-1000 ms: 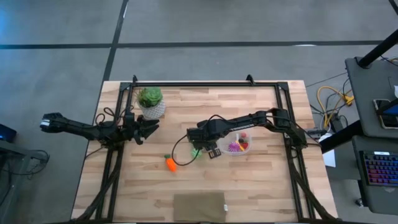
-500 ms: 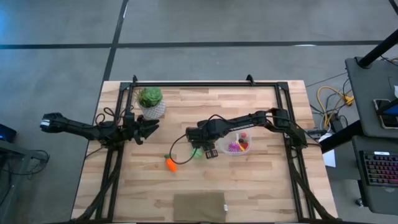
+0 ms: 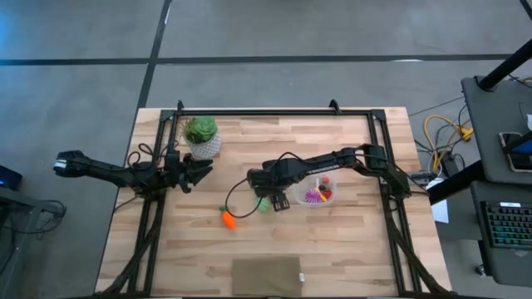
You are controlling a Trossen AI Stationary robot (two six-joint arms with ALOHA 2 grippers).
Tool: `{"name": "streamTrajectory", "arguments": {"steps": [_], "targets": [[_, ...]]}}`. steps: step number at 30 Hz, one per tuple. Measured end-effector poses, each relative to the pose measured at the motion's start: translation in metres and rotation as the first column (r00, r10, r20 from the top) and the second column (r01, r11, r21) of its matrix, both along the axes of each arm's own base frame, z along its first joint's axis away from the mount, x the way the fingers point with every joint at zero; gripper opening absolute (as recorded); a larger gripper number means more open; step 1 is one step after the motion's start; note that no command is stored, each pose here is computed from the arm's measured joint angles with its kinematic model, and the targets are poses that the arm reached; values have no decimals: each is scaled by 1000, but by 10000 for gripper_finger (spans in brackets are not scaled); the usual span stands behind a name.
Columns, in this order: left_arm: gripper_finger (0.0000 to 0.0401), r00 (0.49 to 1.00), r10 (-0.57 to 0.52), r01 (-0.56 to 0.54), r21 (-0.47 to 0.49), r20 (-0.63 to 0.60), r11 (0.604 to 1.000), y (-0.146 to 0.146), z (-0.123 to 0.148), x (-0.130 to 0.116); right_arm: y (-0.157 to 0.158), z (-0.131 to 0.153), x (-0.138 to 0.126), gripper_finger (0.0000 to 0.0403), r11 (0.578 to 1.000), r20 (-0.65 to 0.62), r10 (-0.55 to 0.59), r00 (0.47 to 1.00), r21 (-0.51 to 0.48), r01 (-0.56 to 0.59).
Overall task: Pick and placing Produce into tupperware
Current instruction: Put the red strawberry into the transparent container
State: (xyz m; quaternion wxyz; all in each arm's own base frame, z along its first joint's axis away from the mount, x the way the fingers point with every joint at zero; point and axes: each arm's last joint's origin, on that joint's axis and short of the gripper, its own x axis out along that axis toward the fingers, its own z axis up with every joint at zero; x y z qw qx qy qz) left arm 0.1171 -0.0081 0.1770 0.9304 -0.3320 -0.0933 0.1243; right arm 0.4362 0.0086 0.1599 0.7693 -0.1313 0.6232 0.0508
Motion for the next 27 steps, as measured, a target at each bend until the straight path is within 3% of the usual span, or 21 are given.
{"name": "streamTrajectory", "arguments": {"steps": [18,27], "targets": [[219,1000,-5,5,-47,14,999,0,0,0,3,-11,-4,223,999,-11,12,1000,39,-12],[219,1000,-5,5,-47,13,999,0,0,0,3,-8,1,199,998,41,-28,999,49,26]]}}
